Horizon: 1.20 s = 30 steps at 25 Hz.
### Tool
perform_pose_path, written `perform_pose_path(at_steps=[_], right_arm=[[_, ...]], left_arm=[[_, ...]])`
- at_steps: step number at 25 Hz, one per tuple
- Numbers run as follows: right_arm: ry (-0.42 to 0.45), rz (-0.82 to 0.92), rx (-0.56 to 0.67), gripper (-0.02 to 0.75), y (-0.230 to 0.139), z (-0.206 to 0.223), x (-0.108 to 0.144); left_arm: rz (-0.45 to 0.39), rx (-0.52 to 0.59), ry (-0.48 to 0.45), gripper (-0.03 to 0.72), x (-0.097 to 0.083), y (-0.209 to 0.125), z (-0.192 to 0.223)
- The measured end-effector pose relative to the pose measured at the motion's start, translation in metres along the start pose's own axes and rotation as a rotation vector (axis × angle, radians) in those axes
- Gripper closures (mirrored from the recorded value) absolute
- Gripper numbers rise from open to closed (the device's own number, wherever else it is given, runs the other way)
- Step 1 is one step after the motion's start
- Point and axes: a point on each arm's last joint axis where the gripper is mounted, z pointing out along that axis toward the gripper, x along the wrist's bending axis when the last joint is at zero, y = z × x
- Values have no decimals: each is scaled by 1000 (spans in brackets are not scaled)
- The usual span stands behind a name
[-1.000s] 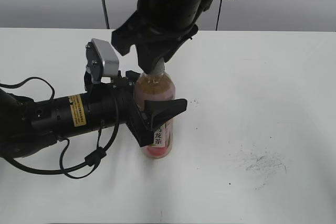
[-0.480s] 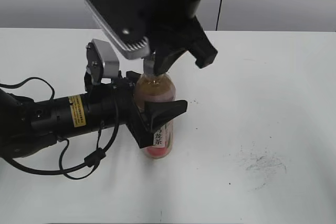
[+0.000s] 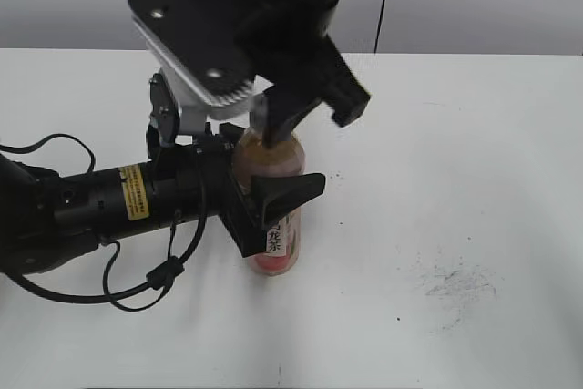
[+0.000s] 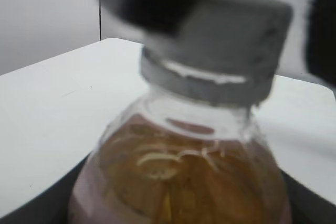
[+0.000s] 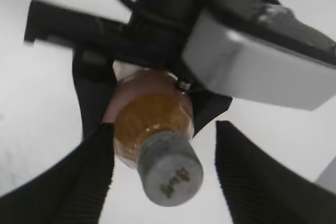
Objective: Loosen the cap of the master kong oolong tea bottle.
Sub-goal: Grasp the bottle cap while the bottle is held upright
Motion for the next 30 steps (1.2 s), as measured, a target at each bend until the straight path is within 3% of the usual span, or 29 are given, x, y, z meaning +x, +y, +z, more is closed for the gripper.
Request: perform_pose_path(at_steps=[2,4,10,14,20,24,27,30], right_arm=[[1,251,-10,218,3,1,0],[3,497,-11,171,4,1,0],[-19,1218,38,187,0,1,0],[-52,1540,68,204,-4,0,0],[-61,1646,72,295,-4,0,1],[-56,1645,66,463,-4,0,0],[-49,1579,62,472,-3,0,0],[-37,1360,60,472,-2,0,0]], left_arm=[[-1,0,1,242,0,0,0],[-3,0,2,242,0,0,0],[-4,0,3,242,0,0,0],[1,3,-9,242,-1,0,0],[3,3,-12,242,-1,0,0],[4,2,-11,242,-1,0,0],[4,3,-10,242,-1,0,0],[4,3,-10,242,-1,0,0]])
